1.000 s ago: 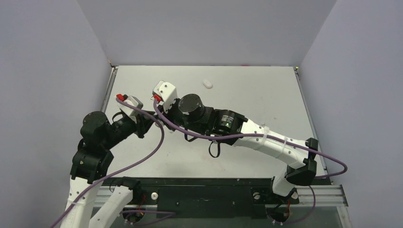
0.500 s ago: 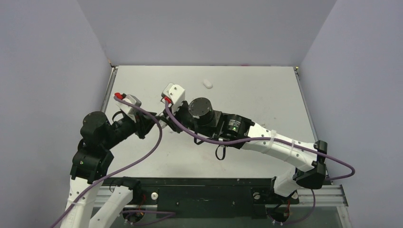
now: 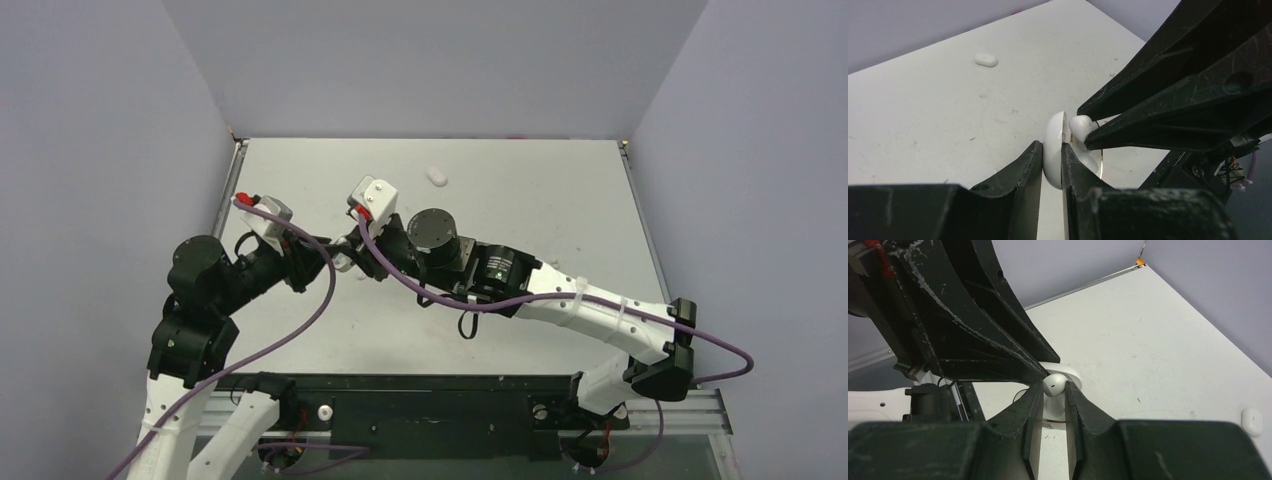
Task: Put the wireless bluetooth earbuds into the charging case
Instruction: Place the earbud in the charging case, then pick up the earbud from the center of the board.
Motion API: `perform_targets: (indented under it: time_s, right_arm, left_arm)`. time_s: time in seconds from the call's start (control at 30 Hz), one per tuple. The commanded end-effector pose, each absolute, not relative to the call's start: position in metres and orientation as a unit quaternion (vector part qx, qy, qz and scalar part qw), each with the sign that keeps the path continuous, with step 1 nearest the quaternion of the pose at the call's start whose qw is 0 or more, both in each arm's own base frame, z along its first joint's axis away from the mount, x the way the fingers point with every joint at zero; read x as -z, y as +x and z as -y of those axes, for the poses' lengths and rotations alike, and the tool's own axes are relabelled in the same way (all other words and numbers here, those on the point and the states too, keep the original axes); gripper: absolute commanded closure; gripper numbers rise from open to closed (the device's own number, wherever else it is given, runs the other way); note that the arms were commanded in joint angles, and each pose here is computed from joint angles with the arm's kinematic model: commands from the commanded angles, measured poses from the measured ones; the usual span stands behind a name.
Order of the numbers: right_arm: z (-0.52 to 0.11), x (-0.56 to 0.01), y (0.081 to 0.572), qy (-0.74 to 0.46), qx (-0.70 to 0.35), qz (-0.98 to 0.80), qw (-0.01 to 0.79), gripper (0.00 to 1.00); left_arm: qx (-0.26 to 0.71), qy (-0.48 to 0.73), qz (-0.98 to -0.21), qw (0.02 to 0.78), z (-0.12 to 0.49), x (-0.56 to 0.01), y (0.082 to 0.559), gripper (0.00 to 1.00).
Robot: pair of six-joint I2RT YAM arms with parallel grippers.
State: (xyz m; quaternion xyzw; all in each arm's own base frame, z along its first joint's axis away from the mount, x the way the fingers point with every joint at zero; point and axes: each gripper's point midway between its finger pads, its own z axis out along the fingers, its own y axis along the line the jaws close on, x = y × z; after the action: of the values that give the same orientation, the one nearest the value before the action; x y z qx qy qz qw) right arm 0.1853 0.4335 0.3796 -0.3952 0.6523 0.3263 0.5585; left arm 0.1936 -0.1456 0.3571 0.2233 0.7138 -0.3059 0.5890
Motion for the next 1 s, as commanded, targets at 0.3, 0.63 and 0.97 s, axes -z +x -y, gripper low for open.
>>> perform_targets:
  time_s: [0.3,0.63,0.97]
  right_arm:
    - [-0.416,-0.394,0.189,-0.367,-0.346,-0.640,0.580,1.00]
    - [-0.419,-0.409,0.196,-0.329,-0.382,-0.644,0.576,1.00]
    - [-0.413,-0.426,0.190,-0.335,-0.405,-0.628,0.574,1.00]
  left_arm:
    - [0.307,0.200,-0.671,0.644,0.141,-0.392,0.194,1.00]
    - [0.303,0.240,-0.661,0.644,0.145,-0.389,0.186,1.00]
    - [0.277,0.203,-0.685,0.642,0.134,-0.379,0.199,1.00]
